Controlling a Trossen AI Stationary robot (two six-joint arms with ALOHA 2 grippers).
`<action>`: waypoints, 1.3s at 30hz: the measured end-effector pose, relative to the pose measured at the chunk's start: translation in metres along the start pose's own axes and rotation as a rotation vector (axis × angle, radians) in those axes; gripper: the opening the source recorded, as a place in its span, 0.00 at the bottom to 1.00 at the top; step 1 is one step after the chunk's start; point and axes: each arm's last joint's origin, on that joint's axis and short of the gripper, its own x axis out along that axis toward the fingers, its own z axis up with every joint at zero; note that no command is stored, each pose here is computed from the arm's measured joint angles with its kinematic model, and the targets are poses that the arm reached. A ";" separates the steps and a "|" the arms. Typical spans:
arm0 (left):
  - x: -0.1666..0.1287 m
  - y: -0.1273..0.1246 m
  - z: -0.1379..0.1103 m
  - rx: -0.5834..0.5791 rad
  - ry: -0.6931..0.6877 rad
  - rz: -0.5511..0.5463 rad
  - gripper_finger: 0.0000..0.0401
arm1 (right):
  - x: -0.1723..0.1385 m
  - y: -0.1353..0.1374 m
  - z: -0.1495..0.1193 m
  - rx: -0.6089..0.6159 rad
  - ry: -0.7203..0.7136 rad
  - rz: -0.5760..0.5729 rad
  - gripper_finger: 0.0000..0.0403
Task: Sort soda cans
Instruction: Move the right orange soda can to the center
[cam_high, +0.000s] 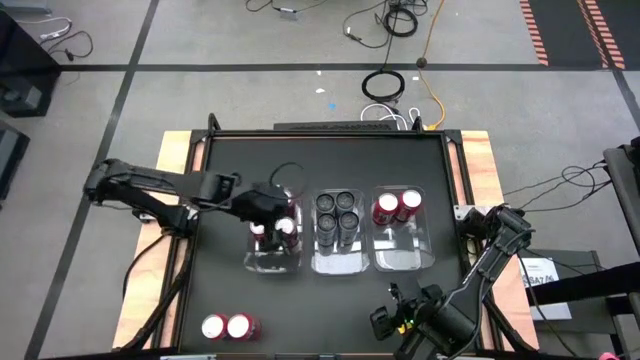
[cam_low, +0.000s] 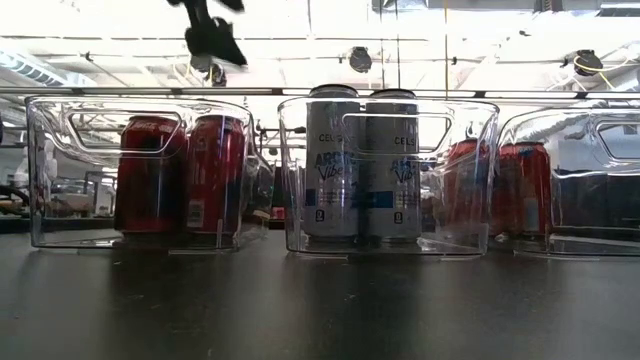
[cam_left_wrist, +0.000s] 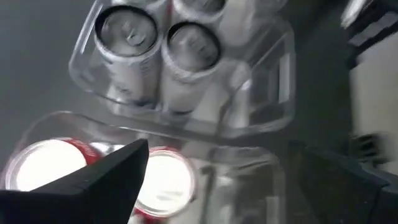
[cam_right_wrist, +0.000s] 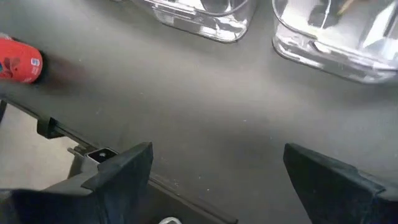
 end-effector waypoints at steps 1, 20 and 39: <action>-0.007 -0.004 0.000 -0.025 -0.019 -0.018 0.96 | 0.000 0.000 0.000 -0.014 -0.006 0.003 0.88; -0.060 -0.094 -0.072 -0.170 -0.030 -0.083 0.96 | 0.002 0.010 0.000 -0.087 -0.129 0.135 0.88; -0.054 -0.157 -0.142 -0.002 0.253 -0.210 0.96 | 0.041 0.047 -0.031 0.049 -0.051 0.304 0.88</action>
